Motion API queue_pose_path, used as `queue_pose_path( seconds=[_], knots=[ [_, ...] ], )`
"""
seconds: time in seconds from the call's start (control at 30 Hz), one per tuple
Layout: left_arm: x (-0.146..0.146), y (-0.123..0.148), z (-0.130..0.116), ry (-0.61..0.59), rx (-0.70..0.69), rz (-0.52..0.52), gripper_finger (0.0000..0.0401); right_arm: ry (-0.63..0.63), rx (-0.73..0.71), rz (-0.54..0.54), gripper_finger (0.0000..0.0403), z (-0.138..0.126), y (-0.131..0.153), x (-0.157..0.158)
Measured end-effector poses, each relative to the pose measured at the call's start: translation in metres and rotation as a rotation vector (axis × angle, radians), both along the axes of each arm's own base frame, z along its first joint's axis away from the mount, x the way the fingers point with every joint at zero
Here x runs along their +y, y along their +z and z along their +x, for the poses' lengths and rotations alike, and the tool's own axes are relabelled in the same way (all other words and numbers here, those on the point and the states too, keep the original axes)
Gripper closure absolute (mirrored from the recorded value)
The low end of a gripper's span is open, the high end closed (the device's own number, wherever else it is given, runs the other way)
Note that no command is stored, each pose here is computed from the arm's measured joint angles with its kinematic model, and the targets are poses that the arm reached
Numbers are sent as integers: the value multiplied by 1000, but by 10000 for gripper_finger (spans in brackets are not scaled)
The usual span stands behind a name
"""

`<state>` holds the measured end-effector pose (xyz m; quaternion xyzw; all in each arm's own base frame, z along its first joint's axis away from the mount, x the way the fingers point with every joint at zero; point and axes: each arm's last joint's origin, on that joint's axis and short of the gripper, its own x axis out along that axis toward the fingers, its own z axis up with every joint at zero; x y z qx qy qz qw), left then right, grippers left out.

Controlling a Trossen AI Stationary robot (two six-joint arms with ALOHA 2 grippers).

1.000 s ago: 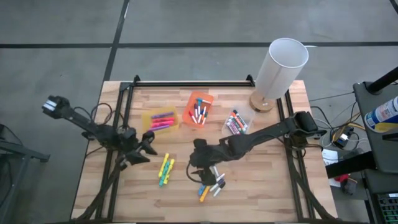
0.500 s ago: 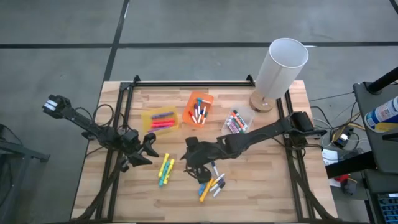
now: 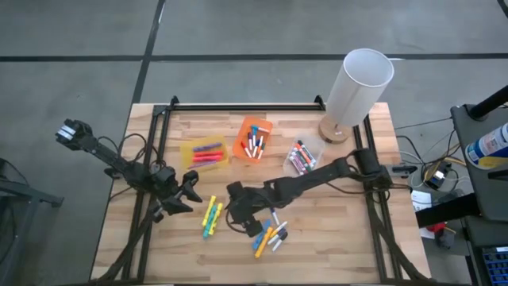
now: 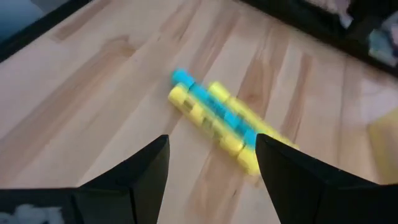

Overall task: Pick & Place Markers
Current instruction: Put the blue highlighter pen into the yellow bin

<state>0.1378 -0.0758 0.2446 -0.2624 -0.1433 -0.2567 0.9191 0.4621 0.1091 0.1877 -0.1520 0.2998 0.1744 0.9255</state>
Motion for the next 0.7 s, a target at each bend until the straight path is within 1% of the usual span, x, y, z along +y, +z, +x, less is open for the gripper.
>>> queue_pose_path(
  seconds=[0.13,0.23,0.33,0.5,0.63,0.7],
  knots=[
    [1,-1,1,47,10,-5,231,18,-11,-26,170,10,-5,1],
    [1,-4,2,61,30,4,231,23,-6,-38,170,14,-9,0],
    [0,-6,4,65,42,8,231,-3,46,-18,173,13,-8,-1],
    [-1,-9,6,71,60,16,231,-22,290,-39,180,-3,-9,4],
    [-1,-10,6,70,69,20,231,27,447,-74,182,-20,-10,20],
    [-1,-11,6,69,75,20,231,61,495,-74,182,-27,-12,29]
  ],
)
